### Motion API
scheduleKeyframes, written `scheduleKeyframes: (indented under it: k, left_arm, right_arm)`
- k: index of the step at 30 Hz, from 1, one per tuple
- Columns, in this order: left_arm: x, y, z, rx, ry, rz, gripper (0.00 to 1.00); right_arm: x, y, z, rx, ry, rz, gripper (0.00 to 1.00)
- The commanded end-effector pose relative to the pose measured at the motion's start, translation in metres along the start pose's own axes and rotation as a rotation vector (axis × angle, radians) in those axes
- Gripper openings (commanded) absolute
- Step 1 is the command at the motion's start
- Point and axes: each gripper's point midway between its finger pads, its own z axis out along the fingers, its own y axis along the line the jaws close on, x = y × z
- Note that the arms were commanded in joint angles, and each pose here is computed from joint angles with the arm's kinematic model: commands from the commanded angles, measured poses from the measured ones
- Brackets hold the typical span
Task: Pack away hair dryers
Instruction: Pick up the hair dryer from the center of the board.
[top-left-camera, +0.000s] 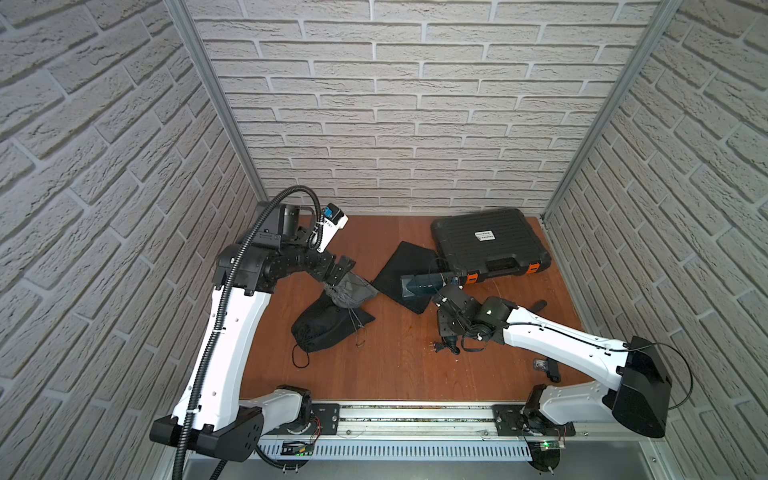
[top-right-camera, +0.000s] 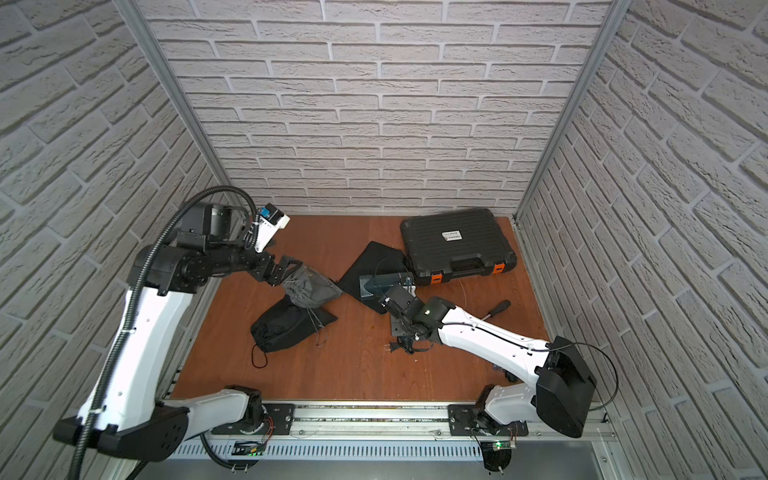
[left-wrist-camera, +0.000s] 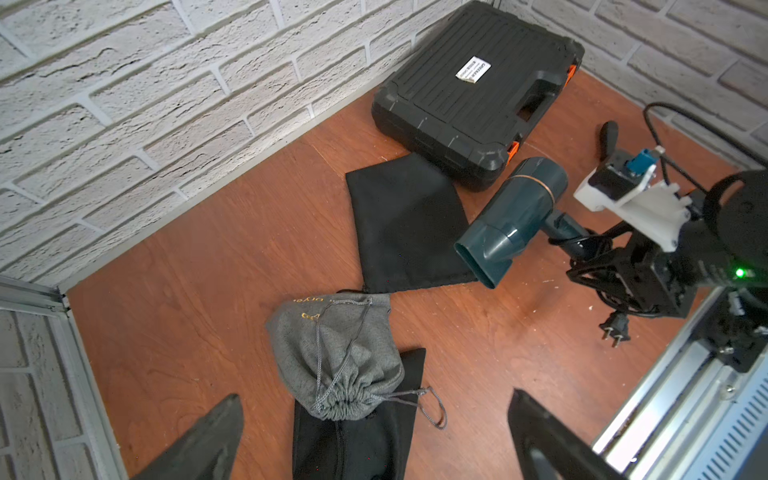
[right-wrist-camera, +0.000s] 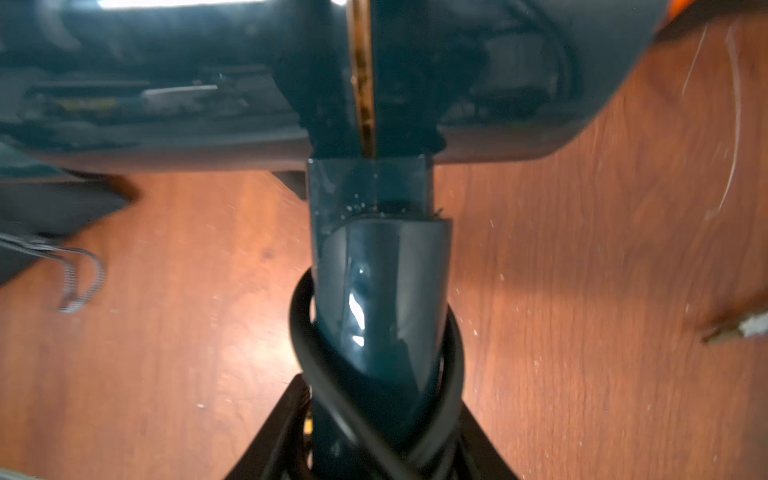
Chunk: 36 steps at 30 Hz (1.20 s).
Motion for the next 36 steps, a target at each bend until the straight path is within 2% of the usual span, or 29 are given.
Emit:
scheduleKeyframes:
  k: [1, 7, 13, 19, 23, 27, 36]
  left_arm:
    - [-0.013, -0.022, -0.006, 0.142, -0.037, -0.029, 0.98]
    - [-0.031, -0.053, -0.023, 0.330, -0.077, 0.020, 0.98]
    - [-0.037, -0.069, -0.020, 0.455, -0.059, 0.017, 0.98]
    - [-0.042, -0.084, -0.013, 0.523, -0.045, 0.061, 0.98]
    - [-0.031, -0.095, -0.005, 0.569, 0.021, 0.084, 0.98]
    - [-0.024, -0.101, -0.001, 0.563, 0.054, 0.126, 0.98]
    - [-0.011, -0.115, -0.002, 0.621, 0.094, 0.146, 0.98]
  right_arm:
    - [-0.040, 0.011, -0.028, 0.025, -0.159, -0.107, 0.03]
    - [-0.071, 0.020, -0.072, 0.076, -0.312, -0.209, 0.03]
    - [-0.086, 0.028, -0.102, 0.125, -0.422, -0.297, 0.03]
    - [-0.098, 0.047, -0.130, 0.161, -0.522, -0.389, 0.03]
    - [-0.105, 0.060, -0.152, 0.166, -0.590, -0.432, 0.03]
    - [-0.105, 0.077, -0.163, 0.169, -0.624, -0.528, 0.03]
    - [-0.111, 0.083, -0.184, 0.204, -0.692, -0.537, 0.03]
